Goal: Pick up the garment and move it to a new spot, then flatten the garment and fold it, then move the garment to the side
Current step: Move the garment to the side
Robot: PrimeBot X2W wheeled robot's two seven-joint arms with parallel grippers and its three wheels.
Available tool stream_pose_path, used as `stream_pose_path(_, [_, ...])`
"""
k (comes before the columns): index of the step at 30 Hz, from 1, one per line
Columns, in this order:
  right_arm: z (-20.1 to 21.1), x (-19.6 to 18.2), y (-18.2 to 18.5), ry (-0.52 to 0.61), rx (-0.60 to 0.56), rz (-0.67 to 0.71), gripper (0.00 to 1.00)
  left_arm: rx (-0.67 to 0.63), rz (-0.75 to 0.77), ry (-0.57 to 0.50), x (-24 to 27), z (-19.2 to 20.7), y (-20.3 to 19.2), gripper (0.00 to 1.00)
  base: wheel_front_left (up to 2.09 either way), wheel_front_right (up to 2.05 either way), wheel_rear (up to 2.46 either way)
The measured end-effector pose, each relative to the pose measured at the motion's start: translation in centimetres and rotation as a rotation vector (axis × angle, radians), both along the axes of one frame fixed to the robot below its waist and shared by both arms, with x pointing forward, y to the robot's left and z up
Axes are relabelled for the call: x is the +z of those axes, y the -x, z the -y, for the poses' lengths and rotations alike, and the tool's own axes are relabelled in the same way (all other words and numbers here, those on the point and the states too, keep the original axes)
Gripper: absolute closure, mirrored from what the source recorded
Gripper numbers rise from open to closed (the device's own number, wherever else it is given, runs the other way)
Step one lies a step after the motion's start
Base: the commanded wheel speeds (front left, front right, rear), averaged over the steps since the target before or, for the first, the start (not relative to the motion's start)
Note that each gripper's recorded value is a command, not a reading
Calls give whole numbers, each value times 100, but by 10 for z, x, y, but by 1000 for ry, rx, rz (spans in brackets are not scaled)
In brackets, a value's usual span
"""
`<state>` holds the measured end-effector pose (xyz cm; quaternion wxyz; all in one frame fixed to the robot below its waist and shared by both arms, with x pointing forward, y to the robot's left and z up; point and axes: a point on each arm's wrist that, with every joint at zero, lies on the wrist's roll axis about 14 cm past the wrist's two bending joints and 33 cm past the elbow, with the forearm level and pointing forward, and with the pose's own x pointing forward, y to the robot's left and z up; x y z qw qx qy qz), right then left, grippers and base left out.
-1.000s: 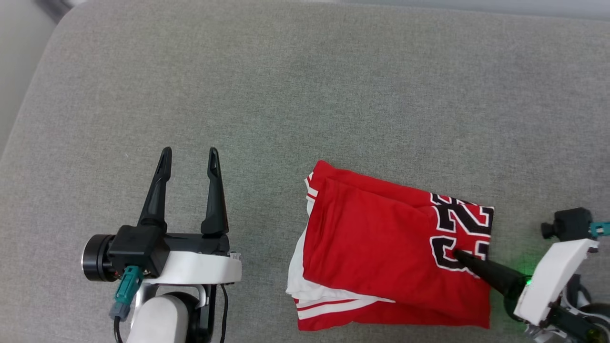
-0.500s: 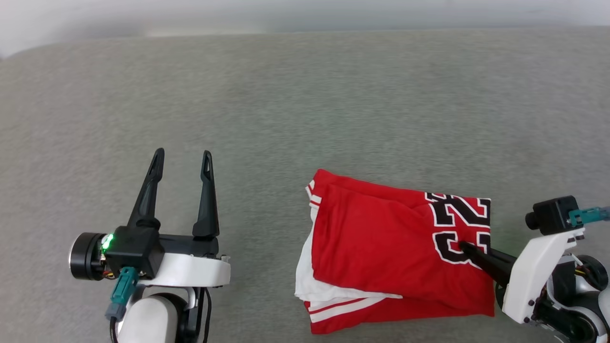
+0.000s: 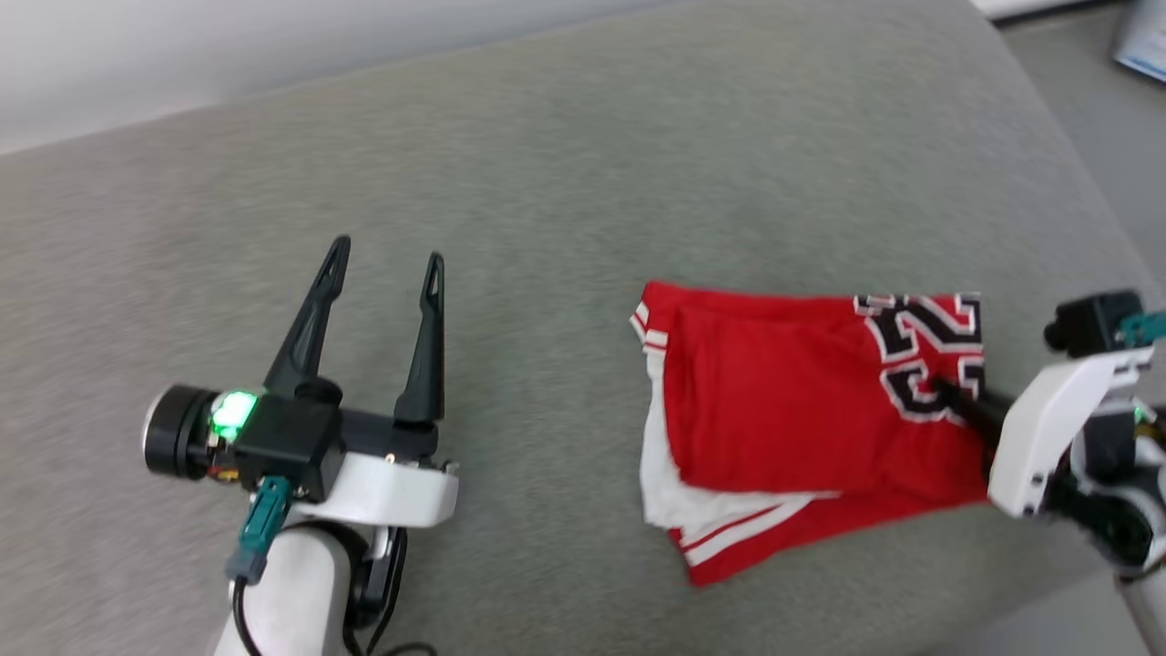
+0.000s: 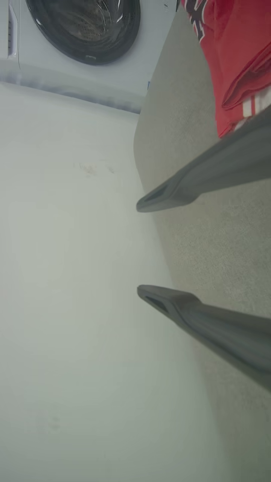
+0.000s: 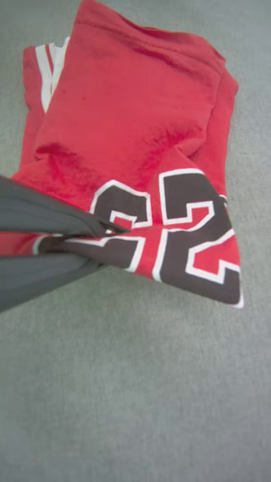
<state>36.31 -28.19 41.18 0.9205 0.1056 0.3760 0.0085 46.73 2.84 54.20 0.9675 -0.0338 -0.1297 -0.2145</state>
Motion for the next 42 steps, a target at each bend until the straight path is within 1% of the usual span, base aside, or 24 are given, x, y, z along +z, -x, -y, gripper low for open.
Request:
stream_pose_path(3, [33, 4, -1, 51, -81, 5, 100, -88, 6, 8, 0, 31, -8, 0, 0, 0, 0])
stream_pose_path(7, [80, 6, -11, 151, -162, 8, 100, -188, 22, 11, -5, 64, -20, 0, 0, 0, 0])
stream_pose_path(11, [132, 11, -25, 283, -229, 18, 100, -248, 7, 14, -23, 84, -32, 0, 0, 0, 0])
stream_pose_path(15, [165, 15, -47, 396, -254, 46, 100, -278, -5, 28, -39, 93, -44, 0, 0, 0, 0])
stream_pose_path(19, [190, 14, -68, 487, -268, 66, 100, -289, -20, 35, -56, 97, -52, 0, 0, 0, 0])
stream_pose_path(21, [196, 9, -76, 502, -282, 81, 100, -291, -28, 35, -63, 96, -55, 0, 0, 0, 0])
stream_pose_path(24, [199, -7, -81, 509, -291, 62, 100, -292, -27, 26, -69, 94, -58, 0, 0, 0, 0])
stream_pose_path(26, [198, -21, -81, 508, -294, 35, 100, -288, -33, 20, -73, 91, -59, 0, 0, 0, 0])
stream_pose_path(29, [205, -30, -78, 531, -315, 19, 100, -289, -39, 16, -76, 90, -57, 0, 0, 0, 0])
stream_pose_path(30, [207, -31, -77, 542, -320, 13, 81, -289, -38, 15, -75, 90, -57, 0, 0, 0, 0])
stream_pose_path(31, [208, -31, -76, 543, -329, 18, 65, -289, -37, 15, -74, 90, -57, 0, 0, 0, 0])
stream_pose_path(32, [208, -31, -75, 546, -336, 26, 10, -290, -33, 15, -73, 90, -56, 0, 0, 0, 0])
stream_pose_path(33, [209, -30, -74, 554, -336, 26, 0, -289, -30, 16, -70, 89, -56, 0, 0, 0, 0])
stream_pose_path(37, [213, -20, -68, 582, -349, 61, 0, -270, -20, 23, -62, 85, -53, 0, 0, 0, 0])
stream_pose_path(39, [217, -4, -67, 611, -352, 122, 0, -266, 0, 32, -50, 83, -48, 0, 0, 0, 0])
stream_pose_path(42, [215, 11, -67, 613, -360, 187, 0, -250, -6, 35, -44, 78, -41, 0, 0, 0, 0])
